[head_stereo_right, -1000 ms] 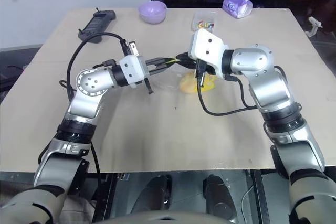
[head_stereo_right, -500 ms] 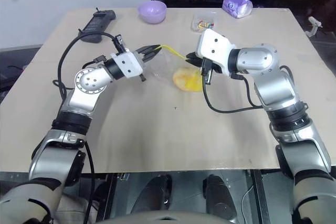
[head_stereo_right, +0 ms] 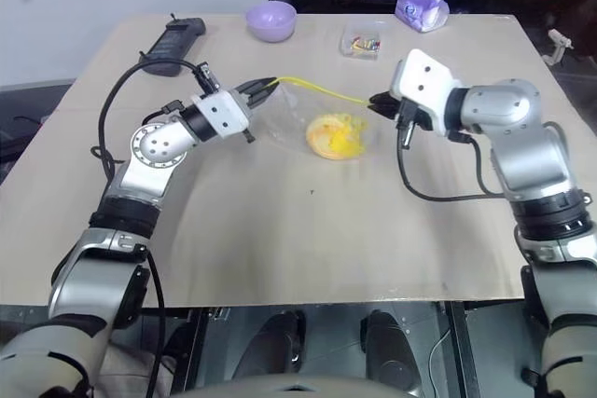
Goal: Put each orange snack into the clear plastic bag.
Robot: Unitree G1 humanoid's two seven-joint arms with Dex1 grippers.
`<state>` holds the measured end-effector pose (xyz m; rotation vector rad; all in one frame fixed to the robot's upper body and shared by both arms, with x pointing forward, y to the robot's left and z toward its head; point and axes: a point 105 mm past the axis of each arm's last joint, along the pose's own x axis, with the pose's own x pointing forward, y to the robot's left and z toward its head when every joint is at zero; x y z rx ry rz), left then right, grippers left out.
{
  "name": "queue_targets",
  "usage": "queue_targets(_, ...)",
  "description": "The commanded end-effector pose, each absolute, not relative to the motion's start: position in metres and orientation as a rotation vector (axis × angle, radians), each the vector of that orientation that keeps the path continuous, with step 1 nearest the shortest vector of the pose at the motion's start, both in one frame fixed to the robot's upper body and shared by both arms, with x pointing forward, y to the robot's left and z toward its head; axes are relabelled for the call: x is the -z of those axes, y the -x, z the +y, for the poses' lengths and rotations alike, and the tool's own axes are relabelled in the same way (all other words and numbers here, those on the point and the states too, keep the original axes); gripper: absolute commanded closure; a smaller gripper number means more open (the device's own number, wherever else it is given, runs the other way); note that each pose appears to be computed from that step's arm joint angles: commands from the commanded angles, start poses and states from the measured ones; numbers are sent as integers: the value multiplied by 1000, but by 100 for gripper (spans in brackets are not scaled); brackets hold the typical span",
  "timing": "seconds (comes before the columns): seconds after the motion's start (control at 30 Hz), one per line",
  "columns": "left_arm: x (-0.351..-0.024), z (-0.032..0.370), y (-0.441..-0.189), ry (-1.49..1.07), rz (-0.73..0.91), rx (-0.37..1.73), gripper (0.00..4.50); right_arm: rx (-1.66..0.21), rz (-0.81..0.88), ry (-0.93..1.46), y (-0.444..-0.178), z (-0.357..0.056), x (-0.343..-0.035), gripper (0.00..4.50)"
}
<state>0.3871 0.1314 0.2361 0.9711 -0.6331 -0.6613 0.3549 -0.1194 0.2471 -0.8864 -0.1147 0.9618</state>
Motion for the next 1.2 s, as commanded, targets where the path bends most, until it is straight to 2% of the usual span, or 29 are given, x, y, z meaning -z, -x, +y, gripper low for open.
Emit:
queue_targets(0.03, -258, 137, -387, -947, -693, 609, 450, -926, -167, 890, -349, -127, -266, 431)
queue_targets(0.4, -258, 135, -389, -939, -691, 617, 450, -892, -105, 909, -350, -141, -260, 431)
queue_targets(0.57, -256, 129, -390, -928, -688, 629, 450, -870, -153, 908, -355, -136, -267, 431)
queue_targets(0.83, -280, 123, -406, -933, -743, 509, 450, -695, -302, 975, -389, -135, -302, 431)
queue_targets(1.0, -298, 125, -408, -931, -805, 433, 450, -631, -413, 945, -393, -136, -327, 431)
queue_targets(1.1, -287, 132, -405, -901, -779, 444, 450, -678, -382, 921, -386, -136, -313, 431)
queue_targets(1.2, -248, 127, -382, -888, -721, 598, 450, -793, -228, 915, -372, -140, -265, 431)
